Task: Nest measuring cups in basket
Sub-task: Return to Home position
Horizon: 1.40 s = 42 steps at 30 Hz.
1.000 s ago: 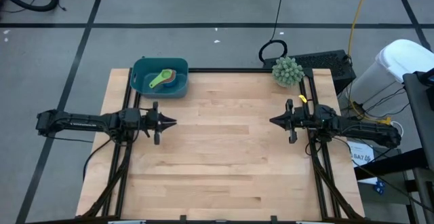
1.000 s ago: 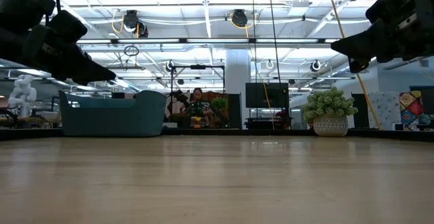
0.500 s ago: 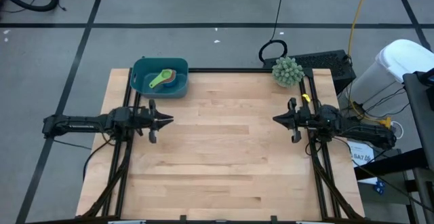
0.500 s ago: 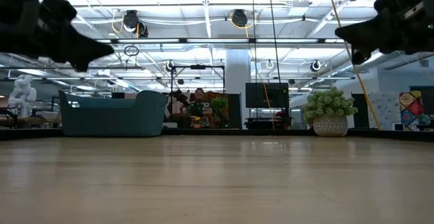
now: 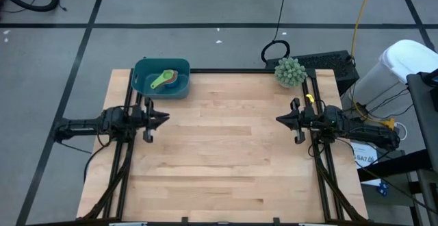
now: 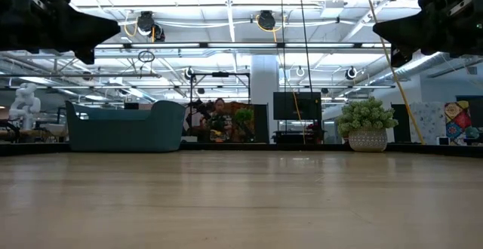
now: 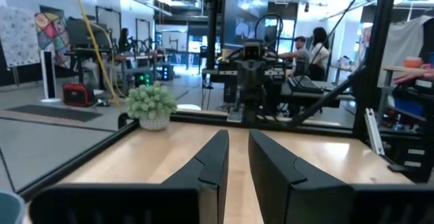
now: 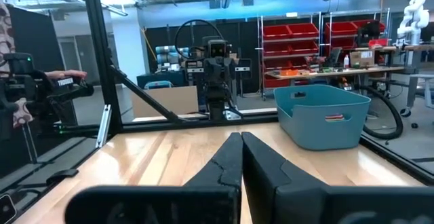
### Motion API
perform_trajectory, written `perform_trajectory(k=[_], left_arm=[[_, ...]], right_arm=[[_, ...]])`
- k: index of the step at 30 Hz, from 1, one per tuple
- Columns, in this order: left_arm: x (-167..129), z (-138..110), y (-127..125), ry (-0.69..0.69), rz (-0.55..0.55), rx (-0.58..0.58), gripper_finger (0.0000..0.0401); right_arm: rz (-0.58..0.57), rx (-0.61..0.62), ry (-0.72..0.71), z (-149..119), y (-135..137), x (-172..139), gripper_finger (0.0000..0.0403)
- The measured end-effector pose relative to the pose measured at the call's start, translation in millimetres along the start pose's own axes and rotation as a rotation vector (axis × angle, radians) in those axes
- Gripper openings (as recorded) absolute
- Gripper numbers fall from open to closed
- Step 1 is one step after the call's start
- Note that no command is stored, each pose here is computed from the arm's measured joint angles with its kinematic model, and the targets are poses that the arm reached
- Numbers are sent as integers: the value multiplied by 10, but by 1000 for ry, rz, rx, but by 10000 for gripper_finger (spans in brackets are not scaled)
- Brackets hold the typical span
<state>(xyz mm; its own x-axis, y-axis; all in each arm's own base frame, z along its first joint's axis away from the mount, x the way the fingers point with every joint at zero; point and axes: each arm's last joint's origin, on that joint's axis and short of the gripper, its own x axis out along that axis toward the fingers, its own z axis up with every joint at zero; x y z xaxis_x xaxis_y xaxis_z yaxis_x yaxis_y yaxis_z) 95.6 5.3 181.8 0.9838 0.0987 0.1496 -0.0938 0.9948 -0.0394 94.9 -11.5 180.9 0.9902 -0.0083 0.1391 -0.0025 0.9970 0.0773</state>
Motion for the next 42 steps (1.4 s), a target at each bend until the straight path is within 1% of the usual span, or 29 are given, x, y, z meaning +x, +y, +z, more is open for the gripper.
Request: perform_trajectory(k=[42], left_arm=[[3,-4,-10,5,-11,-1,63]], right_arm=[[-1,1,9,-7,-2,6,0]])
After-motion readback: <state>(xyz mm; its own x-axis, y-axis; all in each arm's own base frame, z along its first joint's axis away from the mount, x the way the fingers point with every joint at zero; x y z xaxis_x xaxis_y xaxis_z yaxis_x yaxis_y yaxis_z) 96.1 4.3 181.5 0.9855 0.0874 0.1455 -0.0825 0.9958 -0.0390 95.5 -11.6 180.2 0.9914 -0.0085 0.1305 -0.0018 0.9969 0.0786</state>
